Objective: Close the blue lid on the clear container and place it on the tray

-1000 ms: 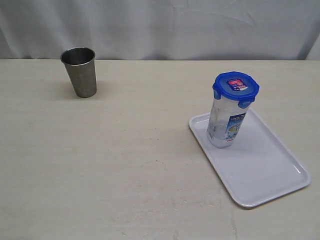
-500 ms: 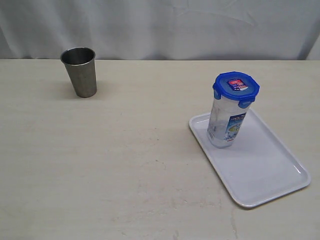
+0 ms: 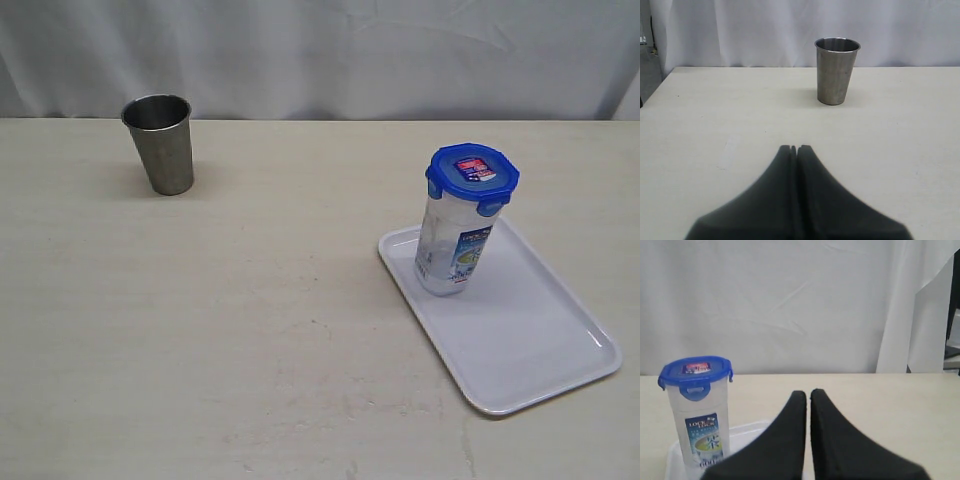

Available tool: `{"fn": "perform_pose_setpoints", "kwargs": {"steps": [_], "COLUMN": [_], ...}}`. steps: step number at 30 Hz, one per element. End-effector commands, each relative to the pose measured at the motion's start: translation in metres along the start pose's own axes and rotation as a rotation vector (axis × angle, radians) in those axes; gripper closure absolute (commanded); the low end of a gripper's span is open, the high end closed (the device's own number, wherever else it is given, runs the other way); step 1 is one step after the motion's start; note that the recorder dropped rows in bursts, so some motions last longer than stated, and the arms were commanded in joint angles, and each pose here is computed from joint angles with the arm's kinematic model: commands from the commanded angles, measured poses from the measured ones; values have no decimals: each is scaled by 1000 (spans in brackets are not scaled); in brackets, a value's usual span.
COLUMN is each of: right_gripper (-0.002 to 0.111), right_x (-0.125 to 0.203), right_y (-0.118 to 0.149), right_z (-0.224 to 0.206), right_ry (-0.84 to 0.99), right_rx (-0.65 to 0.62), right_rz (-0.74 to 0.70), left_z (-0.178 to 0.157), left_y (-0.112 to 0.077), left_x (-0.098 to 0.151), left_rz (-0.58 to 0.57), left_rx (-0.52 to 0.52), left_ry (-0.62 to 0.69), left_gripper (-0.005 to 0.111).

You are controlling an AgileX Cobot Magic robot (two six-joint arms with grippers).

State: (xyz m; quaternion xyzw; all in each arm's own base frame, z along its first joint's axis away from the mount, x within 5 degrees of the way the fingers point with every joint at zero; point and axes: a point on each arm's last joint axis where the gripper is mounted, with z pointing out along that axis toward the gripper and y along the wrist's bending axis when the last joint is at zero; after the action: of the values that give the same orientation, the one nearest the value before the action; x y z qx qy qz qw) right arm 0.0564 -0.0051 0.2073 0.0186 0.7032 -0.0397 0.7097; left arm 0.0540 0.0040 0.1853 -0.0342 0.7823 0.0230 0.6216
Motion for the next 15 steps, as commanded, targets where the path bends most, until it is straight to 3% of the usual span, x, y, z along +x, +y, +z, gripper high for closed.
{"fn": "perform_pose_setpoints", "kwargs": {"steps": [1, 3, 15], "right_gripper": [104, 104, 104], "right_x": [17, 25, 26], "right_y": [-3, -4, -5], "right_z": [-2, -4, -4], "right_ry": [178, 272, 275], "right_rx": [29, 49, 52], "right_rz": [-18, -3, -18], "left_z": [0, 0, 0], "left_y": [0, 0, 0], "left_x": [0, 0, 0], "left_rz": [1, 1, 1], "left_rx": [-2, -2, -2], "left_ry": [-7, -7, -7], "left_gripper": [107, 107, 107]}}
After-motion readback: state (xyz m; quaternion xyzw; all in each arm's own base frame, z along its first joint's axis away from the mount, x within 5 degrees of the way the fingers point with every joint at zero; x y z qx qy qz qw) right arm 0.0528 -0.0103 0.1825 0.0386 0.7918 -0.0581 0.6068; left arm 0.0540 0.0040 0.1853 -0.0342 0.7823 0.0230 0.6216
